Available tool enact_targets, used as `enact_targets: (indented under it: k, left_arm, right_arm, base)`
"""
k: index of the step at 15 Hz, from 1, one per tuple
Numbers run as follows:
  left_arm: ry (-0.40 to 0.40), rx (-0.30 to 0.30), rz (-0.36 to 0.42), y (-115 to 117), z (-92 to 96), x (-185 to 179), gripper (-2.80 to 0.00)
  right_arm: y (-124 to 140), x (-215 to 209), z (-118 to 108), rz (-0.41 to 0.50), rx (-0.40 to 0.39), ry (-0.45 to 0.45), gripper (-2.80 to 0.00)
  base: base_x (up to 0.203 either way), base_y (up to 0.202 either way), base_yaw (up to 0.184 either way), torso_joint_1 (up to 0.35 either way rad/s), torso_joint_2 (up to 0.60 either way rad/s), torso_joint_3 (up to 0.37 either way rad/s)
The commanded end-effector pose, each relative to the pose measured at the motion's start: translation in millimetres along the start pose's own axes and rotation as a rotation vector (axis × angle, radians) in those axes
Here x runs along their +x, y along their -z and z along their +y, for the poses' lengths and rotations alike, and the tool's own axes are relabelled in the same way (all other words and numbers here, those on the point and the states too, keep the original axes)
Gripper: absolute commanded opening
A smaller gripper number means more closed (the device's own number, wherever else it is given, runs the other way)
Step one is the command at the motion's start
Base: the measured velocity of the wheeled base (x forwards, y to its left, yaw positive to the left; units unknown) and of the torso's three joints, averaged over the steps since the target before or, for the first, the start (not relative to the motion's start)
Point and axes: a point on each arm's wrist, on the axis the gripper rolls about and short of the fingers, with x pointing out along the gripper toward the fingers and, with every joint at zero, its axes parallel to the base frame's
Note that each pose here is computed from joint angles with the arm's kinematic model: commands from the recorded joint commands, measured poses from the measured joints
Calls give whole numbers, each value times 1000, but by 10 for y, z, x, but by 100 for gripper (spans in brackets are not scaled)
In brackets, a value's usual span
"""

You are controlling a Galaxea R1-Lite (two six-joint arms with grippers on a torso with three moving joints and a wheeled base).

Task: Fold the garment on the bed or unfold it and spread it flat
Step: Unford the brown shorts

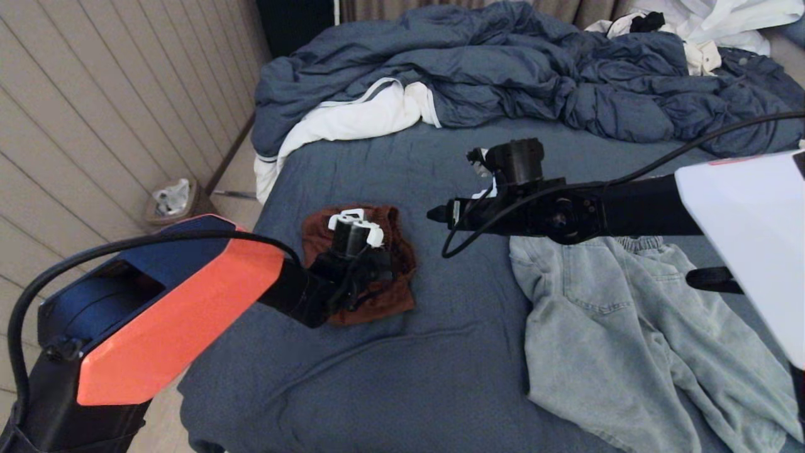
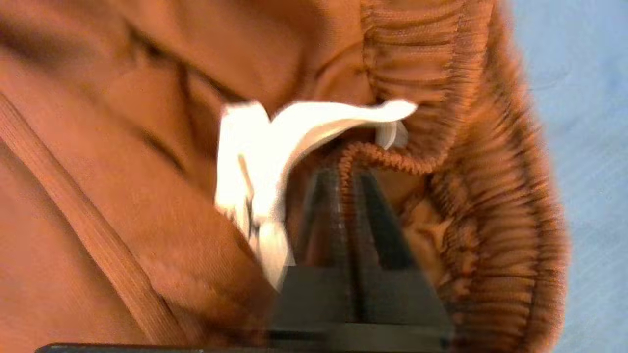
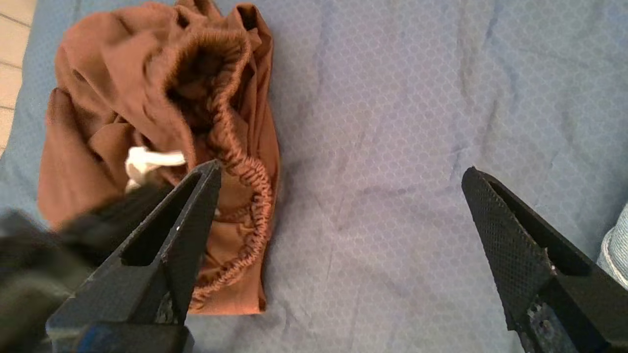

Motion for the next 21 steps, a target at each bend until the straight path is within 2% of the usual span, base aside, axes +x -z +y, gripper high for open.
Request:
enact_targets:
  k: [1,5,7,12,15,19,21]
  left_arm:
    - [21,-28,-76,-347,-31,-222,-280]
    - [65,-70,-196,-912,-67,-754,-280]
    - [73,-79,-229,-1083,-53,-936,-280]
    - [14,-98,-274,-1347,241,-991,-280]
    - [-41,-99,-299,-1516,500,-984,-280]
    - [-92,-74,-305,-1597,825,-925,-280]
    - [-112,-79,-305,-1593,910,-897,-280]
  right_arm:
    - [30,28,8,8,1,-1,0]
    - [140,116,21,39,-1,-2,0]
    - [148,115,46,31,-3,-8,0]
    - [254,156,160,45,-6,-34,0]
    - [329,187,209,51,-11,-45,0]
    - [528,280,327,102,-27,-64,0]
    - [615,314,400,123,-37,-76,0]
  base:
    - [0,0,0,0,0,0]
    - [0,0,0,0,0,0]
    - [0,0,0,0,0,0]
    - [0,0,0,0,0,0]
    - [0,0,0,0,0,0]
    - [0,0,0,0,0,0]
    - [0,0,0,0,0,0]
